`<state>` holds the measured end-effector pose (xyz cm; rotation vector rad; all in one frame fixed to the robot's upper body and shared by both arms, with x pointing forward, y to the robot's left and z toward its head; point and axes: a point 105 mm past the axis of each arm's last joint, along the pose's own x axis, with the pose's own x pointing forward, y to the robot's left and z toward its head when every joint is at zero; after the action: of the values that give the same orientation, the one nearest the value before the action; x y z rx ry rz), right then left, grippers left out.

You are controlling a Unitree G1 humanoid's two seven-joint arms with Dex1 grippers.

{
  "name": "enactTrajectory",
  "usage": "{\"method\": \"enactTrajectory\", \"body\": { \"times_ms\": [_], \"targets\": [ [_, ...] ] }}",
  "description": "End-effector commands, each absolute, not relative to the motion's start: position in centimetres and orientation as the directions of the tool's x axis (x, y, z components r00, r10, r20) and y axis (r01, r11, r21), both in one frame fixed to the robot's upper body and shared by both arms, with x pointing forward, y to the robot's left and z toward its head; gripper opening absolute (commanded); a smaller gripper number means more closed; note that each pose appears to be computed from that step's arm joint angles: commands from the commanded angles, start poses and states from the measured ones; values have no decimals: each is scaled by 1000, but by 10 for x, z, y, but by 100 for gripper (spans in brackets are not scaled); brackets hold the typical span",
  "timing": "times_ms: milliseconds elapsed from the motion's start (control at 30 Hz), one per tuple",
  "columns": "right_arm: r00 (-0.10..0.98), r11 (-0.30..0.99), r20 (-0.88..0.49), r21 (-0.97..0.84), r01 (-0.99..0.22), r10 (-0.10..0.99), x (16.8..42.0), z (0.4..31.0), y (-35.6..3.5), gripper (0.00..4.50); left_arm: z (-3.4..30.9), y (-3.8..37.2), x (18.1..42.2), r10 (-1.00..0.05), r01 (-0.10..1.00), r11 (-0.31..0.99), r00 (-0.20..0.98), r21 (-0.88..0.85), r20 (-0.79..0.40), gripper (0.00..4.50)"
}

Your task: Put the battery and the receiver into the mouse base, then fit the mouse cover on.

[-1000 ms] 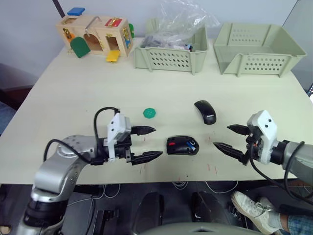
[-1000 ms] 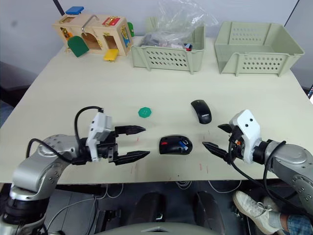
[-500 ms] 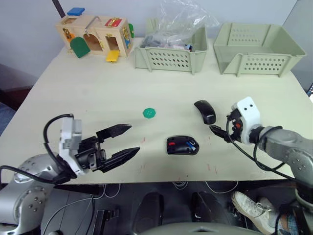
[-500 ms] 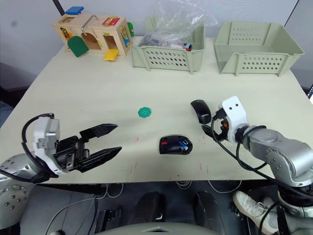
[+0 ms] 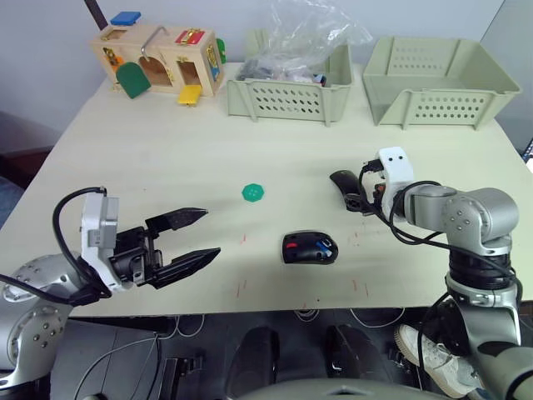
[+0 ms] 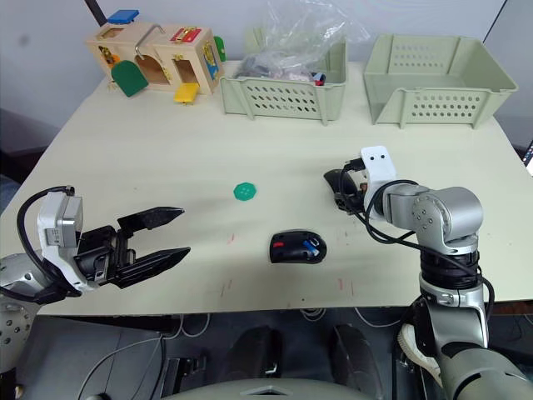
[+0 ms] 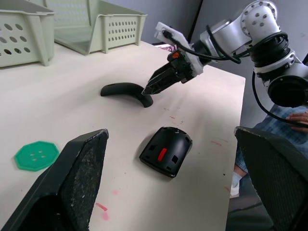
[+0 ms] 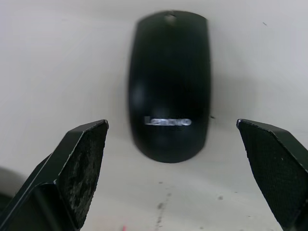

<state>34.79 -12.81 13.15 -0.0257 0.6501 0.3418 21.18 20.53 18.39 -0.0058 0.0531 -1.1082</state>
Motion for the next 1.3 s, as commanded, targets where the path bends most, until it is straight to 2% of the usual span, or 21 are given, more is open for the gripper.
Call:
{"method": "enactTrajectory", "body": {
  "times_ms": [33,467,1300],
  "targets": [
    [780,947,-550,71,-313,299,355,146,-129,450,192,203,210,-900,901,433,434,13,-40,447],
    [770,930,-530,113,-350,355,362,144,-112,450,190,197,206,-903,904,428,428,6,-43,447],
    [791,923,-484,105,-371,373,360,131,-104,450,187,193,208,-905,906,423,422,-4,-47,447]
  ]
}}
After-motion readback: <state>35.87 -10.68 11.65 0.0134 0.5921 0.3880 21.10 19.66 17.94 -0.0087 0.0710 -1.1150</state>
